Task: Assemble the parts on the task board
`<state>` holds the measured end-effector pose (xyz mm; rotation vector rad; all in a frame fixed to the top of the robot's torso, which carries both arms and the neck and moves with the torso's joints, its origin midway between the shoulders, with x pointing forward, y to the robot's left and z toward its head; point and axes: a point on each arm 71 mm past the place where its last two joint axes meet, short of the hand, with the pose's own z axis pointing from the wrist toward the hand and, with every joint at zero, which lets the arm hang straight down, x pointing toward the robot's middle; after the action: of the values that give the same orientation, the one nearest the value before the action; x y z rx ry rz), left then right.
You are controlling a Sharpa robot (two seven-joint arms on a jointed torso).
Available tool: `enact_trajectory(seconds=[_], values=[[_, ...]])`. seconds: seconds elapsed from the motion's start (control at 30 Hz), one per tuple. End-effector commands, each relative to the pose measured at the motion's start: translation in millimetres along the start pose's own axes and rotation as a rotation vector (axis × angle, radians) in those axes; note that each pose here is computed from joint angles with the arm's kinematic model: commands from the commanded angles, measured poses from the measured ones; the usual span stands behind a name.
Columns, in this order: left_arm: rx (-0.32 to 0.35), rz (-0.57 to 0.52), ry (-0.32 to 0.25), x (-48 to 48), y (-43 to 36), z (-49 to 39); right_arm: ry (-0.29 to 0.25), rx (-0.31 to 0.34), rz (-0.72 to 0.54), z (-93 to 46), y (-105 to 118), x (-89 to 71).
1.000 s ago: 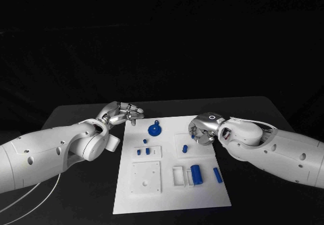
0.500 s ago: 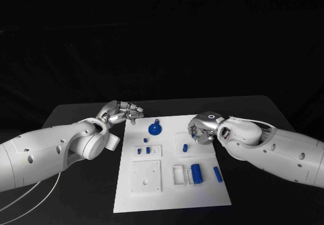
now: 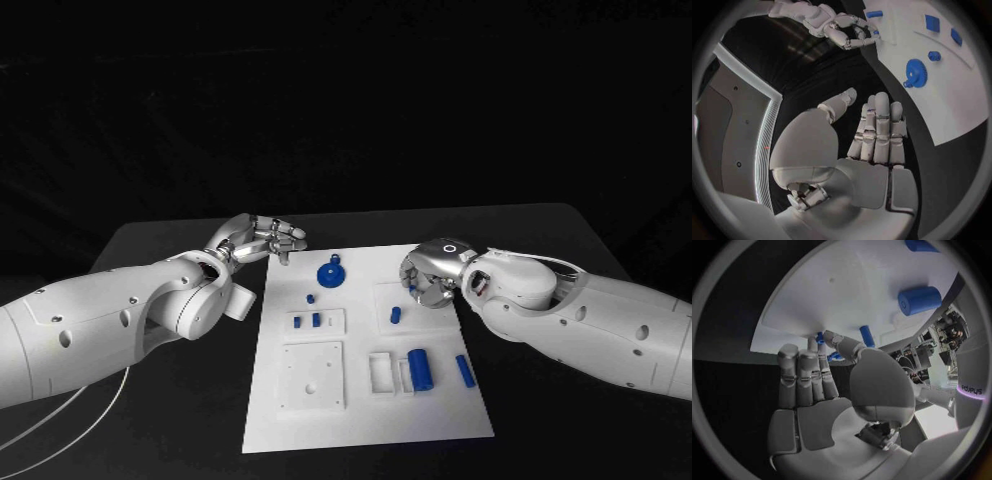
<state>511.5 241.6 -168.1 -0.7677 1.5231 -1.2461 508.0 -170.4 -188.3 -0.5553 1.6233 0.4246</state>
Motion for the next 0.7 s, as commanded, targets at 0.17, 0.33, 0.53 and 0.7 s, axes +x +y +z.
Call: enact_trajectory(seconds=[0.17, 0.33, 0.53, 0.7], values=[[0.007, -0.010, 0.011, 1.5, -1.5, 0.6, 0.061, -0.011, -0.038, 0.4, 6.8, 10.8], [0.008, -0.010, 0.011, 1.4, -1.5, 0.6, 0.041, -0.002, -0.068, 0.5, 8.0, 9.9], [0.009, -0.010, 0.009, 1.2, -1.5, 0.6, 0.020, 0.013, -0.094, 0.7, 8.3, 8.8], [0.009, -0.008, 0.005, -0.2, -1.2, 0.4, -0.008, 0.017, -0.097, 0.3, 8.9, 6.8]])
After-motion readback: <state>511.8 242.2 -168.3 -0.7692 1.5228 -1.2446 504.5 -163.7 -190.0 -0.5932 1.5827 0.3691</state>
